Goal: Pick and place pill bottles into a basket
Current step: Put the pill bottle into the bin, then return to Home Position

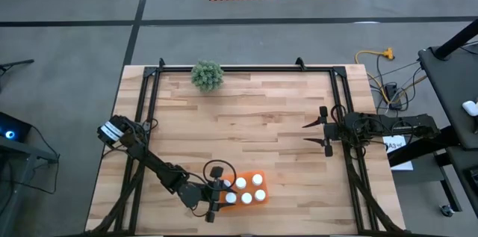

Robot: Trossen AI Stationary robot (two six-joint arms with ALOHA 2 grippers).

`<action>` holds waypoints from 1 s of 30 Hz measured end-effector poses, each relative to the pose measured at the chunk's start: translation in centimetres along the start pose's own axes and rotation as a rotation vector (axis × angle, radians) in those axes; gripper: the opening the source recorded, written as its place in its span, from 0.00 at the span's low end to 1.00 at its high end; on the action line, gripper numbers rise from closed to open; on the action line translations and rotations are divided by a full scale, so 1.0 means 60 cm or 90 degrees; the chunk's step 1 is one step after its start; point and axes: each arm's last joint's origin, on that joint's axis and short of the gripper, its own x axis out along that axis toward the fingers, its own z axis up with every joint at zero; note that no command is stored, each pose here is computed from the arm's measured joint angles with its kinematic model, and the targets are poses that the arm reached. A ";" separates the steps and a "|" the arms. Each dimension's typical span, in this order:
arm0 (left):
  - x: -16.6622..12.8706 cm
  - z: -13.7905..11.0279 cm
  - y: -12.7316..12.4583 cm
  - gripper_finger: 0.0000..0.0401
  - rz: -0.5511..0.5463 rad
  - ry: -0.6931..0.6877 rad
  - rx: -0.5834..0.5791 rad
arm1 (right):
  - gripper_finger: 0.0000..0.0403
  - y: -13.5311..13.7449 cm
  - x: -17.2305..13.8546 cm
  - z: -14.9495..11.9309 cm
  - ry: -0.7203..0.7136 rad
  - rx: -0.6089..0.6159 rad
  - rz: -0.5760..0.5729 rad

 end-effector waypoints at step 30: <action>0.001 0.001 -0.001 0.71 -0.012 0.002 -0.001 | 0.51 0.000 0.000 0.000 0.000 0.000 0.000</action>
